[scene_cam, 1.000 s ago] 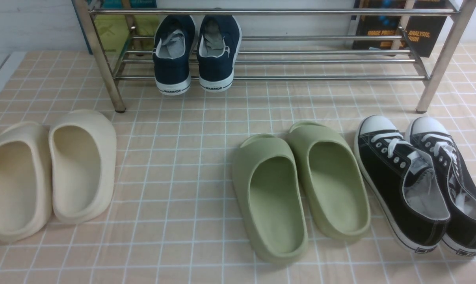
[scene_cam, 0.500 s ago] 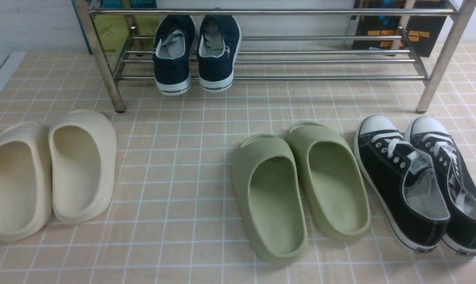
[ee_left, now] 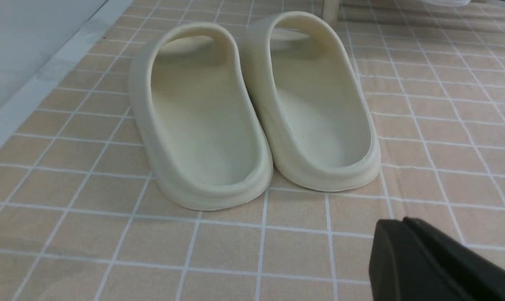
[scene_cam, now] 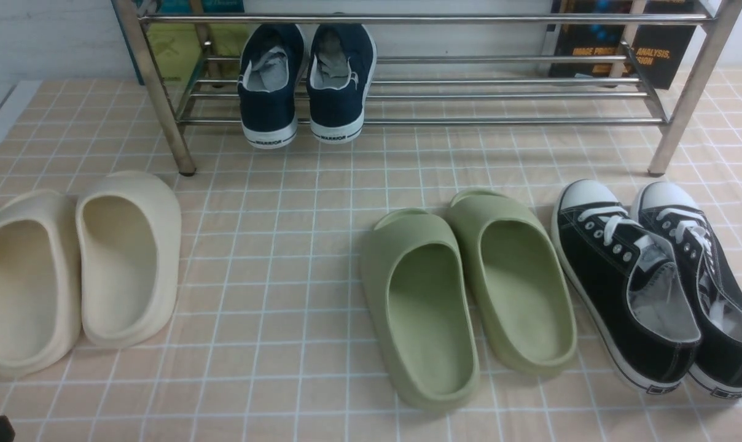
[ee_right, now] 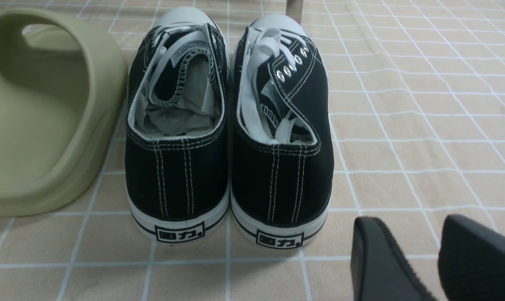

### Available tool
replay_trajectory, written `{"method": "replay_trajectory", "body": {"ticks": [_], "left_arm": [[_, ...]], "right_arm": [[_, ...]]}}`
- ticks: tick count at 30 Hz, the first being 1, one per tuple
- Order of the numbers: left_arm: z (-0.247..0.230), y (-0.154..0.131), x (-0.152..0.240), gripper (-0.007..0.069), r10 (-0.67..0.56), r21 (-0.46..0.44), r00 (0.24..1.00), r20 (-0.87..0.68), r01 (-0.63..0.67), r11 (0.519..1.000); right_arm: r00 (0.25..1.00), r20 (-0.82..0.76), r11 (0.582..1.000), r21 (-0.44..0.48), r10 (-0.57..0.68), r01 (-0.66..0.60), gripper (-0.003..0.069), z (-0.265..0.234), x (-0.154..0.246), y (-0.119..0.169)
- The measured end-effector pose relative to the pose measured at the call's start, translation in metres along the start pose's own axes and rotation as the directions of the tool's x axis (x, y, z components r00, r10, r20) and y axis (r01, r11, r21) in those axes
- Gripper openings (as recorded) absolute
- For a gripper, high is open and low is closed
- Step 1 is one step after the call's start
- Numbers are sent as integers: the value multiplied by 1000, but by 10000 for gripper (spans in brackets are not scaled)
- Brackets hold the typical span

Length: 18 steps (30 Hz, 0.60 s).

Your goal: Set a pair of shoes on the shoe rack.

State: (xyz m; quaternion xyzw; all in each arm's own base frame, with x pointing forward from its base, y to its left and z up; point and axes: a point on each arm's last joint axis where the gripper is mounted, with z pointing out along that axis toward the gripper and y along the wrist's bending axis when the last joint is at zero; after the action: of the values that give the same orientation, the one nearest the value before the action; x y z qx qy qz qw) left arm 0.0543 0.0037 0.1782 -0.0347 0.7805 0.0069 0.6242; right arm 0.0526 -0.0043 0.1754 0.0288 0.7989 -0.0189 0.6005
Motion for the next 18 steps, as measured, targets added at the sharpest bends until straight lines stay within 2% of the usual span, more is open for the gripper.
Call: {"method": "replay_trajectory", "body": {"ticks": [18], "left_arm": [[0, 1, 5, 29, 0, -12, 998, -62, -1, 1000]], "right_arm": [[1000, 0, 1000, 0, 0, 0, 239, 0, 0, 0]]}}
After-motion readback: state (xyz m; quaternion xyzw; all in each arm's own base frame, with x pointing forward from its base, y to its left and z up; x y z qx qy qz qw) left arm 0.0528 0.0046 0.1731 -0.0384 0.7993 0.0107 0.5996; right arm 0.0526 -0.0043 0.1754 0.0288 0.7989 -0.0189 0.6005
